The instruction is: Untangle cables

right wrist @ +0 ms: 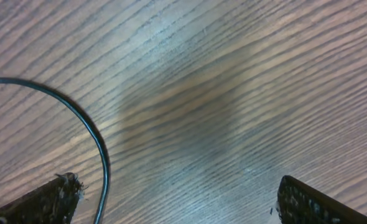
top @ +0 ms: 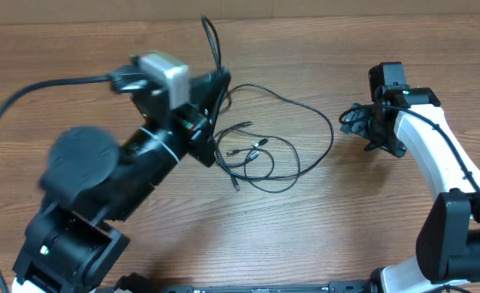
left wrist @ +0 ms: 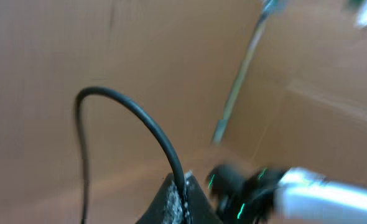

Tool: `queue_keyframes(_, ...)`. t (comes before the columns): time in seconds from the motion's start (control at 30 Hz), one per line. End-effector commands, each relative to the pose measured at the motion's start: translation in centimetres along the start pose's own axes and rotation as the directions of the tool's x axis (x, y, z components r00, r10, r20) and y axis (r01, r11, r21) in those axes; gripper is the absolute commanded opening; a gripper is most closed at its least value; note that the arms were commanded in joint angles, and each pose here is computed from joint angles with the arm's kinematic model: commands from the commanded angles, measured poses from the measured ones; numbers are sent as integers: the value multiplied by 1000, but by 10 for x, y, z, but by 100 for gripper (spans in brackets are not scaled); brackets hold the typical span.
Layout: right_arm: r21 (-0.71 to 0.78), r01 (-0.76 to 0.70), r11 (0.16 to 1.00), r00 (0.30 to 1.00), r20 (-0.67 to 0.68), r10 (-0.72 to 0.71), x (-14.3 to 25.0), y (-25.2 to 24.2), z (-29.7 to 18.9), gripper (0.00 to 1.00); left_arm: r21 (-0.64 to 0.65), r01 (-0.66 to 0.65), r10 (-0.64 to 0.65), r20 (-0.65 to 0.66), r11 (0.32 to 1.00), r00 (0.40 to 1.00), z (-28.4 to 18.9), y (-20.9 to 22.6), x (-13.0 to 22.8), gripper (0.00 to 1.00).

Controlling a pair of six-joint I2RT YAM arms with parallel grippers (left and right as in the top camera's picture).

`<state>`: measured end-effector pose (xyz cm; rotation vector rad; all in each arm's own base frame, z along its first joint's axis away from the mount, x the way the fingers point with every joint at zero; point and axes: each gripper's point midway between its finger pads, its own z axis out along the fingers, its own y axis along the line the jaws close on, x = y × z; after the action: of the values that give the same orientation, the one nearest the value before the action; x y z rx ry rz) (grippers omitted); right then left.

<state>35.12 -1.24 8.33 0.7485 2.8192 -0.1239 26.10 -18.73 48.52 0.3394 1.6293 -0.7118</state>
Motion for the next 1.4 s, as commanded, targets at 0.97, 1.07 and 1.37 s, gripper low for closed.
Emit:
queue_keyframes(0.97,16,4,1000,1000,0,-4,1,-2,3,100,-564,-529,-542,-812,635,215,-29,174,346,17)
queue_keyframes(1.07,16,4,1000,1000,0,-4,1,-2,3,100,-560,-600,-598,-785,571,162,-44,196,354,12)
queue_keyframes(1.37,16,4,1000,1000,0,-4,1,-2,3,100,-710,-587,-813,-563,388,144,-89,256,354,46)
